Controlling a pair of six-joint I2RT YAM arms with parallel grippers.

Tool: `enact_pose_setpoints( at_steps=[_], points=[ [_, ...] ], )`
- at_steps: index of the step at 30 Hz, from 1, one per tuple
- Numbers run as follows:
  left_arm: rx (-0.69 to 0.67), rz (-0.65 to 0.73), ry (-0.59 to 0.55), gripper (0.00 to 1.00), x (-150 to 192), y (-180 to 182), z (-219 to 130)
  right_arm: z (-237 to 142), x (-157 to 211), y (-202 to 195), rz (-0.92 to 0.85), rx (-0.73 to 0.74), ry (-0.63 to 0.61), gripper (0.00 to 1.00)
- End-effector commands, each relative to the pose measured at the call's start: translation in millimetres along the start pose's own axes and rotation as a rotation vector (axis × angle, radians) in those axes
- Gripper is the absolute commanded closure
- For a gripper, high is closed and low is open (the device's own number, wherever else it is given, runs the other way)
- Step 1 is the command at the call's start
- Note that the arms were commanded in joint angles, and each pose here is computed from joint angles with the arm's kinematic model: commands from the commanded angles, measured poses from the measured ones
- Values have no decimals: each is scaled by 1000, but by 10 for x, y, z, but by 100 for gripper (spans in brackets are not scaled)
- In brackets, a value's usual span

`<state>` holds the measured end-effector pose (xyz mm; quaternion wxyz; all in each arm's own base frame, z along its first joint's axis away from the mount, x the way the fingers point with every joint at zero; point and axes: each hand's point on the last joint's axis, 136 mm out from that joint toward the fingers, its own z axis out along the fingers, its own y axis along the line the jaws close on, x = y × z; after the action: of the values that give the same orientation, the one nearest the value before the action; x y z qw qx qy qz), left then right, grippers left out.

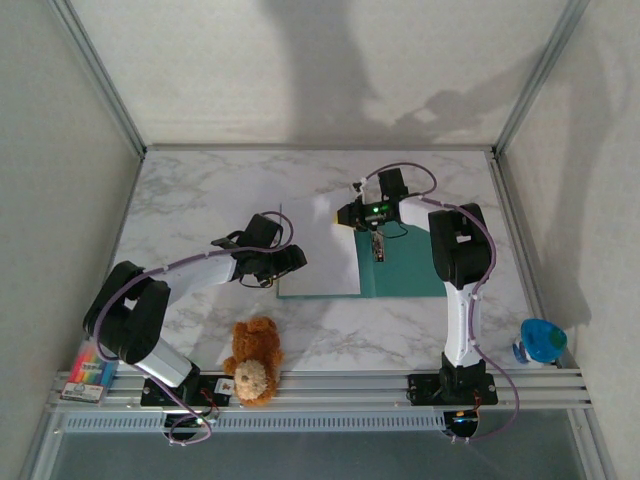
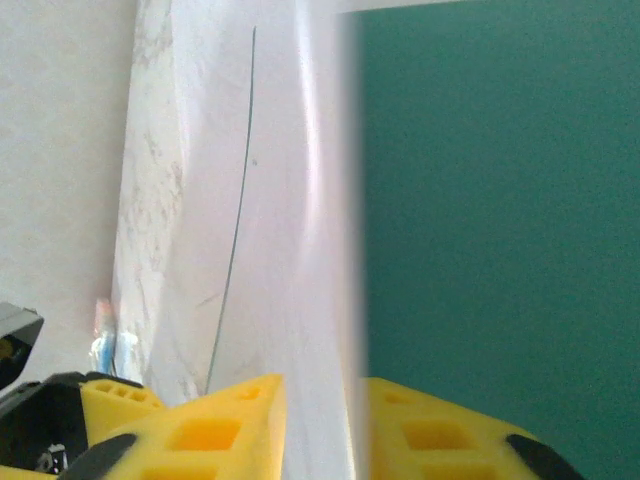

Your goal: Put the files into the folder

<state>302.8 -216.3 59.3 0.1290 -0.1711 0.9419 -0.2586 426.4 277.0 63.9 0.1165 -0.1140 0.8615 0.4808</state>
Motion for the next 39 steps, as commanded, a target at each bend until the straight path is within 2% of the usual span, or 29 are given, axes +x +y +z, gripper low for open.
enact_pose_setpoints(
  at_steps=[1,3,6,11,18,23,26,30,39],
  points=[
    [-25,2,-20,24,-8,16,-82,-249,-151,300,-73,25,-19,68],
    [-43,11,-36,24,-52,10,-111,-361,-186,315,-64,52,-30,65],
    [-75,29,-63,24,-134,-4,-172,-553,-221,329,-49,78,-57,53],
    [-88,70,-101,24,-282,-154,-241,-873,-189,248,5,166,-99,48],
    [-110,192,-183,24,-540,-541,-199,-1226,89,-17,124,300,-175,47],
    [-107,283,-204,25,-603,-869,-40,-1405,333,-39,153,353,-269,46],
    [-115,303,-198,26,-637,-994,104,-1469,513,-134,203,420,-271,45],
    [-113,325,-195,27,-665,-1167,279,-1451,726,-203,261,425,-262,45],
    [-100,365,-133,27,-573,-1335,687,-1413,1078,-472,423,506,-222,45]
  ],
)
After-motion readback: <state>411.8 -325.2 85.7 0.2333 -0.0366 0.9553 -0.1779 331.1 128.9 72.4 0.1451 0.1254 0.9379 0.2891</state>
